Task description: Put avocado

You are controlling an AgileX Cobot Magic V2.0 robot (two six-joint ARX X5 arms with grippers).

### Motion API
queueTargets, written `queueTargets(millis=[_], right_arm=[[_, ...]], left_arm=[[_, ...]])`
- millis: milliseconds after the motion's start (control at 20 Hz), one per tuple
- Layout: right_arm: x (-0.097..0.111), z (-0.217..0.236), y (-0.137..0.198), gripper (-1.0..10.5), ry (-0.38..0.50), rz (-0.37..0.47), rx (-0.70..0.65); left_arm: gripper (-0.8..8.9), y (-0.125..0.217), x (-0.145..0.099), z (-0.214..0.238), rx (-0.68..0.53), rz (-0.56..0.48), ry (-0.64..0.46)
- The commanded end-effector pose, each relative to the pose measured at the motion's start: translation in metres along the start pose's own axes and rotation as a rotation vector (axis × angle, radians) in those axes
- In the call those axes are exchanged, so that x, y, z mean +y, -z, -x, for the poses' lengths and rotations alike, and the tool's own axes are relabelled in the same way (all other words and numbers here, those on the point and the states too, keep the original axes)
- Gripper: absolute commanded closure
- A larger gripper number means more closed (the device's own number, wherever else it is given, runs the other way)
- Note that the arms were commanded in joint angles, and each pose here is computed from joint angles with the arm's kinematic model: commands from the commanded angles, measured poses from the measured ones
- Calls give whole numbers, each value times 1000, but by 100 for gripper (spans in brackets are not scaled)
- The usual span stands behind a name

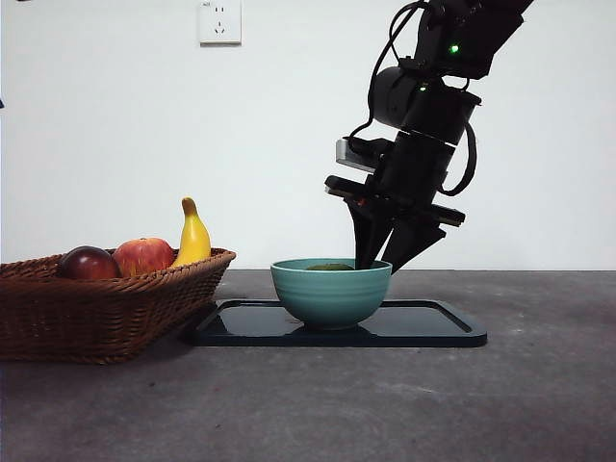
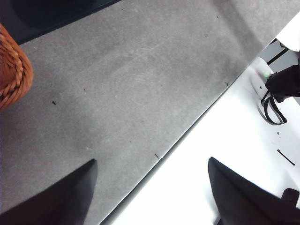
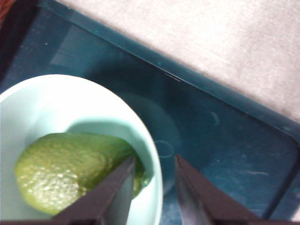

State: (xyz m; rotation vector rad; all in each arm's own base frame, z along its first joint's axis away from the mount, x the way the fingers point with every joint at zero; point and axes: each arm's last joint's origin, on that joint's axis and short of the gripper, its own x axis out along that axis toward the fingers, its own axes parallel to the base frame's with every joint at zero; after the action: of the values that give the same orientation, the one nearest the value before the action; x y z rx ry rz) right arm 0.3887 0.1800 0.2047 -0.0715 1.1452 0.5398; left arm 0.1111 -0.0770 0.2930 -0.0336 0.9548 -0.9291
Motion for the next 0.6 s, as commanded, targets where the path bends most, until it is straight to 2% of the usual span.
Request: queueTargets(millis=[50, 200, 400, 600], right_arm=[[5, 17, -9, 796, 11, 1, -60], [16, 73, -10, 796, 4, 18, -150], [43, 160, 15, 796, -19, 75, -202], [56, 198, 51, 796, -29, 105, -246]], left_arm=[[440, -2, -2, 1, -6, -28, 9], [440, -3, -2, 1, -8, -29, 9], [440, -3, -2, 1, -9, -30, 9], [440, -3, -2, 1, -10, -30, 9]])
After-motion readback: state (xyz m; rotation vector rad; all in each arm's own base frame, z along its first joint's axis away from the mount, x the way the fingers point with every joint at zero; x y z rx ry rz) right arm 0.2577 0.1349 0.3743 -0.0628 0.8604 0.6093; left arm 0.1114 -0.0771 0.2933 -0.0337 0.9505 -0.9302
